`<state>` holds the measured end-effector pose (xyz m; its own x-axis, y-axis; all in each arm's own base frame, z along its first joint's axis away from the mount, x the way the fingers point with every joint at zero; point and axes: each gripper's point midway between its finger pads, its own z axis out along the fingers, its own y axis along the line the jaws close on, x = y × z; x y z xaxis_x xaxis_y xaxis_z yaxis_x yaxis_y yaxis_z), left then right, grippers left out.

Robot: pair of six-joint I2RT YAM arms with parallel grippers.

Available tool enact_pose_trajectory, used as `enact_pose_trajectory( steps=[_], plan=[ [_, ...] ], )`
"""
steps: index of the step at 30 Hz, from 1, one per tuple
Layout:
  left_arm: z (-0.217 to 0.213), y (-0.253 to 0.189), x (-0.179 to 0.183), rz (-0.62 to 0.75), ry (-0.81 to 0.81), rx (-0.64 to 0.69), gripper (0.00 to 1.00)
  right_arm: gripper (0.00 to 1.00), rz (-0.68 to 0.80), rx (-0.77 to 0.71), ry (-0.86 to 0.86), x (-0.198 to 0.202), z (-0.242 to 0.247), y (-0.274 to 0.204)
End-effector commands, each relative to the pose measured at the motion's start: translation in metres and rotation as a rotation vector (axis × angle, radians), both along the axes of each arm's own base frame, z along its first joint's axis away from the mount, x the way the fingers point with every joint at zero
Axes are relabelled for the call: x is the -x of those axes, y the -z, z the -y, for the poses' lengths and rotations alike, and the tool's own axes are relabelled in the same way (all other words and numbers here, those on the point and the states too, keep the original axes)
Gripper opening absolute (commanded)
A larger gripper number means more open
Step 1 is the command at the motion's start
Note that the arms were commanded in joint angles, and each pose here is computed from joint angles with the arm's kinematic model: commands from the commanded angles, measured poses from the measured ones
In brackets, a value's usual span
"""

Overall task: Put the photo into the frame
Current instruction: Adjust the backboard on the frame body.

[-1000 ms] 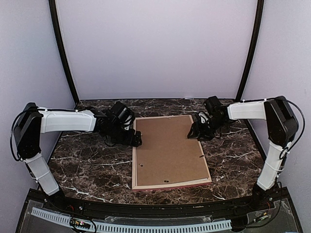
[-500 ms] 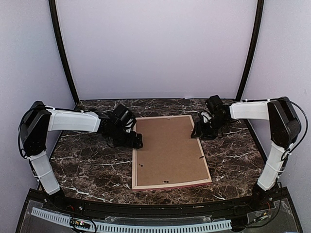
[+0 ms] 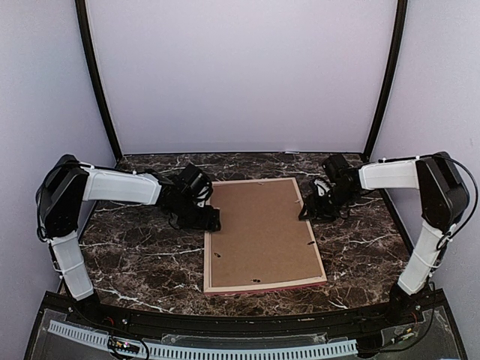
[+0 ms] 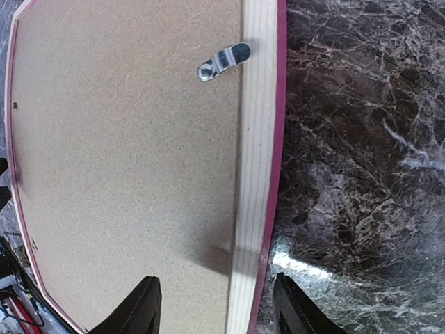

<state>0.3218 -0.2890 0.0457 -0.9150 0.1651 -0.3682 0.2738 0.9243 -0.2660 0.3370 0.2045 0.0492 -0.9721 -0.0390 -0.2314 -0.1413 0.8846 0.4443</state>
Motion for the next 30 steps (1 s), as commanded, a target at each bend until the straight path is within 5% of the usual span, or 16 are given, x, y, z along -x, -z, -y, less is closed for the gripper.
enact_pose_trajectory(
  steps=[1, 30],
  plan=[
    [0.004, -0.005, -0.006, 0.004, 0.000, 0.019, 0.76, 0.56, 0.030, -0.049, -0.016, -0.004, -0.004, -0.008],
    [0.003, 0.001, -0.006, -0.015, -0.014, 0.006, 0.79, 0.50, 0.006, -0.027, -0.068, 0.015, -0.018, 0.000]
  ],
)
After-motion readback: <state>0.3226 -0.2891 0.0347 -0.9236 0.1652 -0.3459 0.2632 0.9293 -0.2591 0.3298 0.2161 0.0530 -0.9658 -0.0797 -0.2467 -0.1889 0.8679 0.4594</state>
